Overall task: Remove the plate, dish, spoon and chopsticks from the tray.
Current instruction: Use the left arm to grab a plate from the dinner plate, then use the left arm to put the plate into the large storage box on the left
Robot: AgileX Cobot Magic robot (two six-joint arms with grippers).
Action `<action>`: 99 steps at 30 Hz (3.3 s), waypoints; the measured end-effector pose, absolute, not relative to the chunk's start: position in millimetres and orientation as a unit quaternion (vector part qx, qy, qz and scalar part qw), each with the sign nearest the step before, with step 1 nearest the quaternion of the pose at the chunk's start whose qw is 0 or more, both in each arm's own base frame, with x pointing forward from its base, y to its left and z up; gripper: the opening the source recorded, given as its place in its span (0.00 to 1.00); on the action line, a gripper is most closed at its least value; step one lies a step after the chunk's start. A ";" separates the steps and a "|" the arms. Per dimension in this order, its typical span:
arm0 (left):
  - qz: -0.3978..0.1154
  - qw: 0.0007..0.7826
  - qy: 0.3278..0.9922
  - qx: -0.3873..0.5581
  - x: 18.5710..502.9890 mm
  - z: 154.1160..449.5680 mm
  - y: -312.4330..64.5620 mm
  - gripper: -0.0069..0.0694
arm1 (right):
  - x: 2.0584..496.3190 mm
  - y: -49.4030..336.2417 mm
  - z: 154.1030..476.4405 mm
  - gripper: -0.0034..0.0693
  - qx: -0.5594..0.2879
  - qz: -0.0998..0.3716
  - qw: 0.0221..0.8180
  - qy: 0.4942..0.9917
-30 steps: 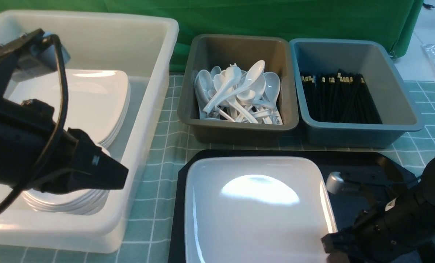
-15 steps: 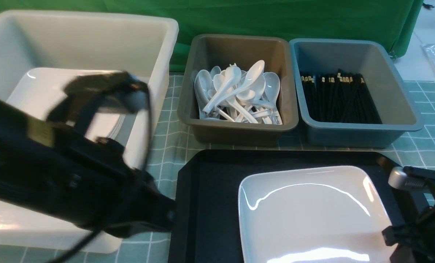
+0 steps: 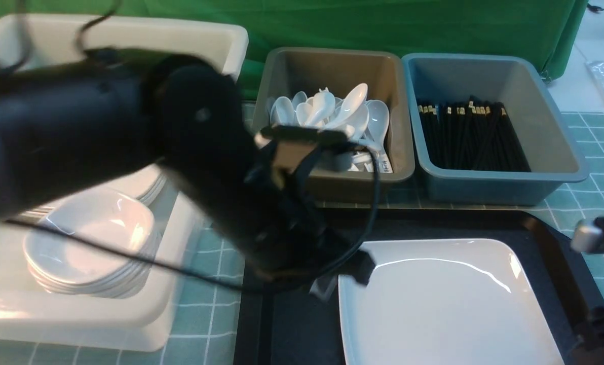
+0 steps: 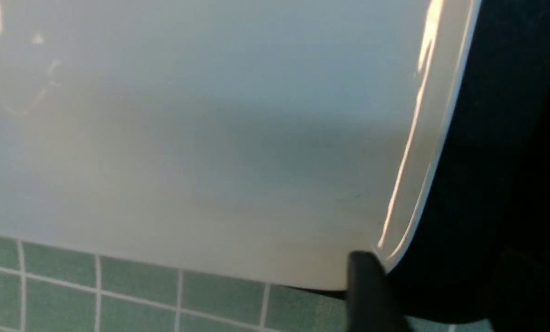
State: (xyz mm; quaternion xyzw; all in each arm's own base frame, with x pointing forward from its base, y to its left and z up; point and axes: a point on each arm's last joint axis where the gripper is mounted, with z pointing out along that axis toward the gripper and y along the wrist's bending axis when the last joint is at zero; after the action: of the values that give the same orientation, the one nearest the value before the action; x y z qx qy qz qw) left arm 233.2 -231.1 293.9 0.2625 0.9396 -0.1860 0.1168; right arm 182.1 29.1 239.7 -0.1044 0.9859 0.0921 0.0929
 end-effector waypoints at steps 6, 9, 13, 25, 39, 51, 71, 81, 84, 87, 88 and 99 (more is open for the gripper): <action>-0.150 0.115 0.943 0.273 278.4 267.7 -263.6 0.18 | 134.5 26.6 288.9 0.09 -0.121 0.088 0.226 0.963; -0.129 0.111 0.946 0.276 296.6 247.2 -275.5 0.32 | 113.1 25.4 301.4 0.08 -0.125 0.086 0.266 0.952; -0.104 0.123 0.951 0.262 317.4 227.6 -285.9 0.56 | 98.6 24.7 308.2 0.08 -0.129 0.085 0.289 0.945; -0.145 0.056 0.967 0.204 356.3 175.7 -282.3 0.86 | 93.0 24.5 309.9 0.08 -0.129 0.086 0.294 0.943; -0.191 0.032 0.953 0.234 354.1 164.3 -292.0 0.31 | 93.6 24.5 310.2 0.08 -0.129 0.085 0.297 0.942; -0.221 0.046 0.945 0.236 346.8 199.9 -290.9 0.21 | 94.2 24.4 310.6 0.09 -0.133 0.083 0.301 0.941; -0.251 0.164 0.912 0.279 311.1 322.6 -264.6 0.12 | 95.4 24.4 311.4 0.11 -0.134 0.082 0.309 0.938; -0.253 0.202 0.912 0.251 313.1 351.5 -236.3 0.12 | 95.5 24.4 311.5 0.12 -0.135 0.081 0.310 0.938; -0.253 0.216 0.911 0.243 311.3 361.9 -227.8 0.12 | 95.6 24.4 311.6 0.12 -0.135 0.081 0.310 0.938; -0.259 0.226 0.911 0.229 311.4 371.6 -215.6 0.12 | 95.6 24.4 311.6 0.12 -0.135 0.081 0.310 0.938; -0.261 0.230 0.911 0.222 312.1 374.8 -211.4 0.12 | 95.6 24.4 311.6 0.12 -0.135 0.081 0.310 0.938; -0.276 0.296 0.907 0.116 323.2 415.8 -124.4 0.12 | 95.6 24.4 311.6 0.12 -0.135 0.081 0.310 0.937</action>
State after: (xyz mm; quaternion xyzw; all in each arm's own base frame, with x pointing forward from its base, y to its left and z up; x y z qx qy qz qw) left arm 323.2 -124.4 415.8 0.1155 0.9073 -0.2756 0.2957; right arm 95.6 24.4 311.6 -0.1350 0.9375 0.0811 0.3103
